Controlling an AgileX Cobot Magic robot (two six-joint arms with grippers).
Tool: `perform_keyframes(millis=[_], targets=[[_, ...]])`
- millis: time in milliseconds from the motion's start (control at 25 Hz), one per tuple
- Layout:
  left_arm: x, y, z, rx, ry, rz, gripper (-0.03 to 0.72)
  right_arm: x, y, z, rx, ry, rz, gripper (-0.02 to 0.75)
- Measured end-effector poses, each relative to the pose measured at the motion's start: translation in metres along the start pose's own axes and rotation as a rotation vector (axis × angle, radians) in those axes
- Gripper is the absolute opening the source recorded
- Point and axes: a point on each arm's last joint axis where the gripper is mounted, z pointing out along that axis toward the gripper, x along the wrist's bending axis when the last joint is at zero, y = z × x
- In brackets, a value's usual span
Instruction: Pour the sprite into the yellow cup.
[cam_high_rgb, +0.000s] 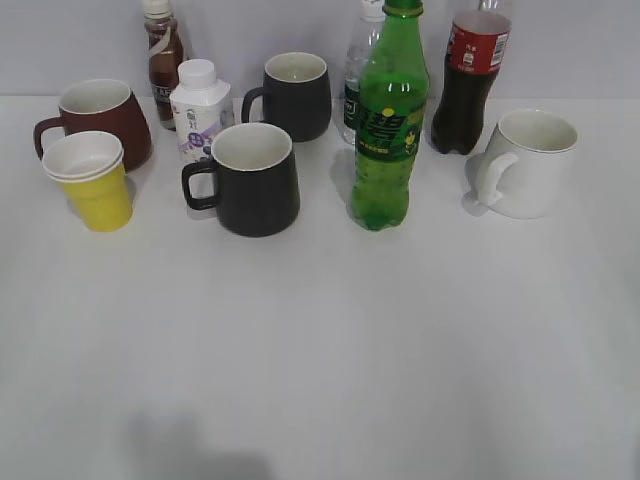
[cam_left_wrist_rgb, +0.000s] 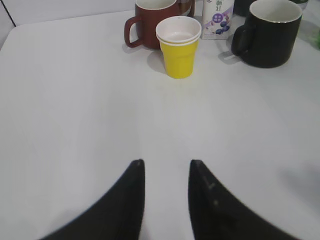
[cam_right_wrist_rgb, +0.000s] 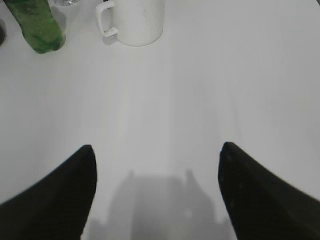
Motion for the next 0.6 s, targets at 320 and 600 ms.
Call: perform_keyframes(millis=[320,600], targets=[[0.0000,0.0000,0.0000,0.000,0.000,0.000,0.239,0.0000,0.0000,0.0000,0.000,0.000,0.000,0.566],[0.0000,0.0000,0.0000,0.000,0.000,0.000,0.239,0.0000,0.0000,0.0000,0.000,0.000,0.000,0.566]])
